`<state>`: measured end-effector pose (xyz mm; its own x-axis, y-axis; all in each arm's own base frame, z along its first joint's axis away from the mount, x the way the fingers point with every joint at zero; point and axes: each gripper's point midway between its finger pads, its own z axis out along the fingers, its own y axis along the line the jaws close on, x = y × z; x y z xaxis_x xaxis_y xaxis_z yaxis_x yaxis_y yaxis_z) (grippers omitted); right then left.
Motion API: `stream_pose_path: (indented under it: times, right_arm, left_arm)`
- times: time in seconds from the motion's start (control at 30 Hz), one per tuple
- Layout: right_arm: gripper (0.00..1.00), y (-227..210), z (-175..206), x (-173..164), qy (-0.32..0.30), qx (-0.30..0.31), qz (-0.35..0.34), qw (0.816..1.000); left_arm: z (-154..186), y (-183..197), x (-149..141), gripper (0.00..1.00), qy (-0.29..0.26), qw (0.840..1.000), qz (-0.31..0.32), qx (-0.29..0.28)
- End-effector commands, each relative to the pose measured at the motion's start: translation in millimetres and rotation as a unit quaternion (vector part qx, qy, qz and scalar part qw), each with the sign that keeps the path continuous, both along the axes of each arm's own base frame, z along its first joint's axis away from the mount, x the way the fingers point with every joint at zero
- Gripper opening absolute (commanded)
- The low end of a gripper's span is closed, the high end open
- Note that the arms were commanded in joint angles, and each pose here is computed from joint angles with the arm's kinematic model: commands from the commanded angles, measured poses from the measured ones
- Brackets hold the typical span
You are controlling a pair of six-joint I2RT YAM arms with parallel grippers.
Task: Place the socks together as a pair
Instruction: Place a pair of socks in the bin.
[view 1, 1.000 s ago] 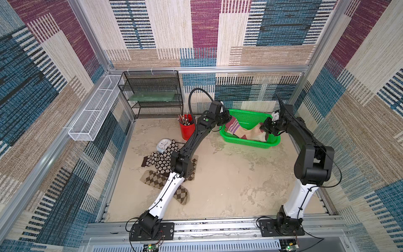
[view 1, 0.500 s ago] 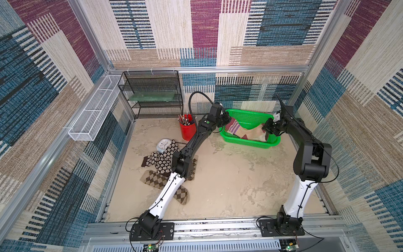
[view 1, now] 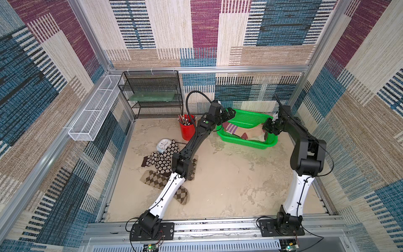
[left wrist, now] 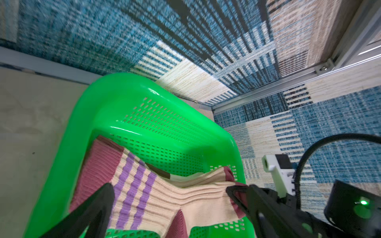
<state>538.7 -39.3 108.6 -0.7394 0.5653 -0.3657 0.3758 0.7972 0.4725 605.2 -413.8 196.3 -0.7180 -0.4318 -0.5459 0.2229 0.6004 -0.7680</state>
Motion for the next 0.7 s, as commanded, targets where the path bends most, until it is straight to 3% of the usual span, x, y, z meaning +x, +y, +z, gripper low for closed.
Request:
stream_pose_path:
  times: [0.0,0.03,0.1,0.17,0.37,0.47,0.57,0.67]
  right_arm:
    - [0.20,-7.7,-4.8,-5.7,0.018,-0.024,-0.012,0.999]
    - [0.27,-7.9,-5.5,-8.1,0.025,-0.027,-0.014,0.999]
    - [0.50,-10.3,-6.0,-14.0,0.038,-0.042,-0.018,0.998]
    - [0.61,-8.0,-1.9,-18.3,0.039,-0.050,-0.017,0.998]
    - [0.74,24.5,42.8,-24.2,-0.015,-0.076,0.022,0.997]
    - [0.76,60.9,55.3,-31.3,-0.028,-0.091,0.072,0.993]
    - [0.79,88.7,59.4,-41.6,-0.037,-0.087,0.102,0.990]
    - [0.82,123.6,70.1,-51.7,-0.063,-0.073,0.147,0.984]
  left_arm:
    - [46.6,8.9,-7.1,0.99,-0.030,1.000,-0.006,-0.007]
    - [57.1,9.4,-10.6,0.99,-0.036,0.999,-0.012,-0.008]
    - [78.4,9.8,-18.2,0.99,-0.049,0.998,-0.024,-0.013]
    - [95.0,10.2,-26.9,0.99,-0.053,0.998,-0.037,-0.017]
    - [156.0,37.9,-59.2,0.99,-0.097,0.993,-0.068,0.028]
    - [185.1,83.2,-82.1,0.99,-0.118,0.985,-0.048,0.119]
    - [197.0,137.6,-99.3,0.99,-0.093,0.980,-0.020,0.173]
    - [178.7,193.6,-111.8,0.99,-0.009,0.981,0.000,0.192]
